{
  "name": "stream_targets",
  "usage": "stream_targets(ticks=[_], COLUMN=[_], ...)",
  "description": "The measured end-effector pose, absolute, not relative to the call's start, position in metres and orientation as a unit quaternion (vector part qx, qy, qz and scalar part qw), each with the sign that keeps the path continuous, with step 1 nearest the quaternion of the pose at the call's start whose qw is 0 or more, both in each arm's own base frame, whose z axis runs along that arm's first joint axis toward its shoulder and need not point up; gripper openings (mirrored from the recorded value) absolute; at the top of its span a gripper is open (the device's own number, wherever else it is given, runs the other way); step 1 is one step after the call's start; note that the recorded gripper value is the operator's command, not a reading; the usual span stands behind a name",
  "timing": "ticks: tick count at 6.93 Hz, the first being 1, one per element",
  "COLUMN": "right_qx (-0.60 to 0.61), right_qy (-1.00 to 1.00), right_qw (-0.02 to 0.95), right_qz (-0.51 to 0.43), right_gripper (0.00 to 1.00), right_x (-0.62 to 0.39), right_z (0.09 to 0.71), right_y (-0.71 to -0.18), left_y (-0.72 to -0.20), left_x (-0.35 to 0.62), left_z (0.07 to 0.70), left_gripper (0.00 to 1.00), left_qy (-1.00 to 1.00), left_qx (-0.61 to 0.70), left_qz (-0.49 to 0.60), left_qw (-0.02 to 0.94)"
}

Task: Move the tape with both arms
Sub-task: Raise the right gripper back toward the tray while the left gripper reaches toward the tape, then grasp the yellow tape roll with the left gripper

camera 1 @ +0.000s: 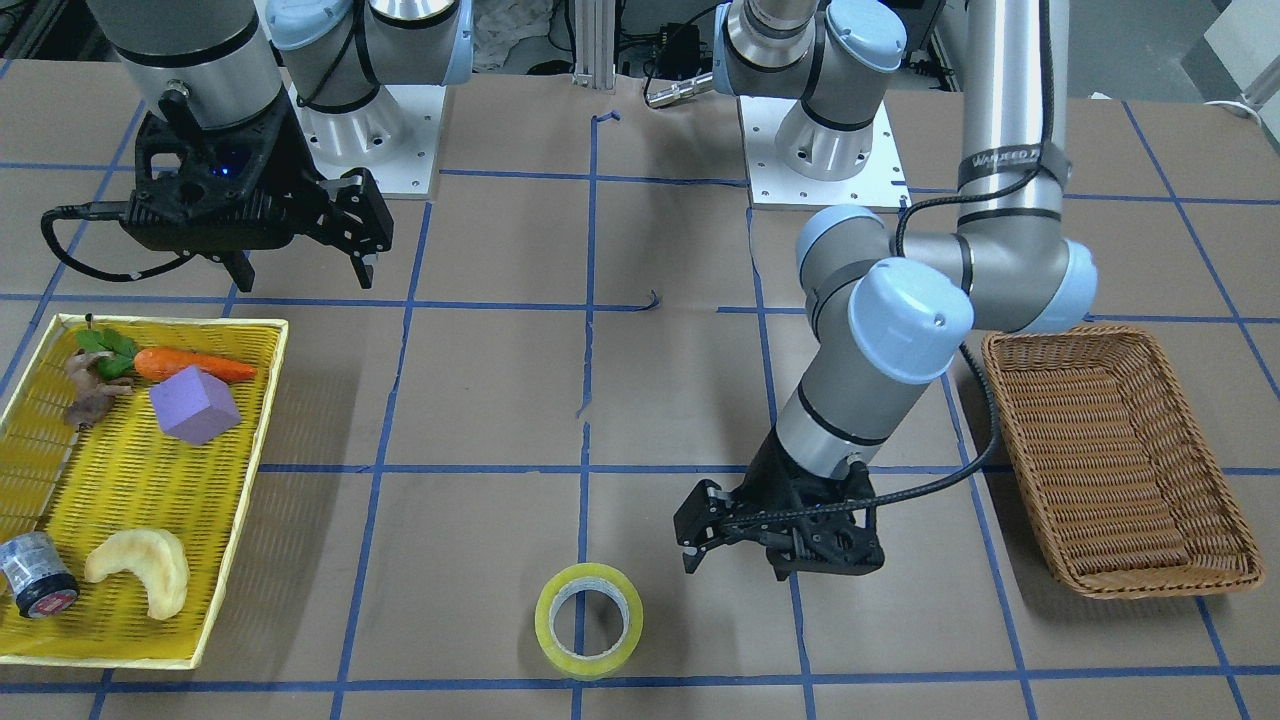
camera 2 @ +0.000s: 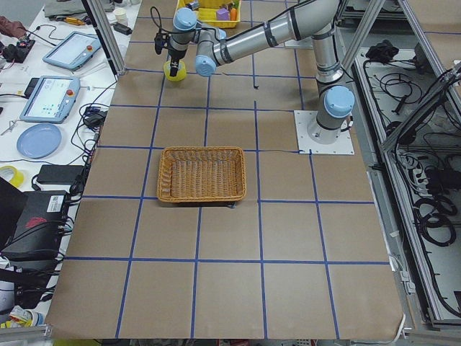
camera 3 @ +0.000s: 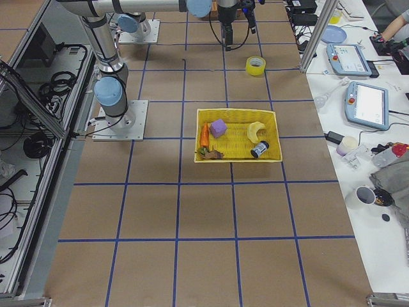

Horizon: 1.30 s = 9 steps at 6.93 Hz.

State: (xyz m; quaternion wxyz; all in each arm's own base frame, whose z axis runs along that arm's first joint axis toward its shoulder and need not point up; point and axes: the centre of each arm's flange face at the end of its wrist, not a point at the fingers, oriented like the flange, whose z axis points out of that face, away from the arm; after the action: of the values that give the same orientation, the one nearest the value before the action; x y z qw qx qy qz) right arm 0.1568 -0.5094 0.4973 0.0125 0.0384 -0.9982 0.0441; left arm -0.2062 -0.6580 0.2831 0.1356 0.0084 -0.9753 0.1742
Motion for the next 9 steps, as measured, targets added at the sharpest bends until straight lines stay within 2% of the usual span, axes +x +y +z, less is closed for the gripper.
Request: stream_targets(ticks=[3, 4, 5, 6, 9], right_qx=[0.039, 0.039, 0.040, 0.040, 0.040], right_qy=[-0.998, -0.998, -0.998, -0.998, -0.998], right_qw=[0.011, 0.012, 0.011, 0.011, 0.011], right_qz=[0.045, 0.045, 0.046, 0.046, 0.046], right_gripper=[1.00, 1.00, 1.00, 1.00, 1.00], right_x=[0.158, 0.158, 0.158, 0.158, 0.159], right_z=[0.497, 0.497, 0.497, 0.497, 0.497], right_y=[-0.509, -0.509, -0.509, -0.509, -0.509], left_y=[-0.665, -0.667, -0.671, -0.673, -0.673], left_x=[-0.254, -0.268, -0.278, -0.284, -0.291], left_z=[0.215, 0.201, 0.189, 0.178, 0.175], left_gripper=[0.94, 0.83, 0.35, 0.02, 0.00], left_qy=[-0.975, -0.975, -0.975, -0.976, -0.977], left_qx=[-0.010, -0.013, -0.013, -0.011, -0.017], left_qz=[0.169, 0.166, 0.161, 0.156, 0.155], left_qw=[0.145, 0.147, 0.149, 0.150, 0.148])
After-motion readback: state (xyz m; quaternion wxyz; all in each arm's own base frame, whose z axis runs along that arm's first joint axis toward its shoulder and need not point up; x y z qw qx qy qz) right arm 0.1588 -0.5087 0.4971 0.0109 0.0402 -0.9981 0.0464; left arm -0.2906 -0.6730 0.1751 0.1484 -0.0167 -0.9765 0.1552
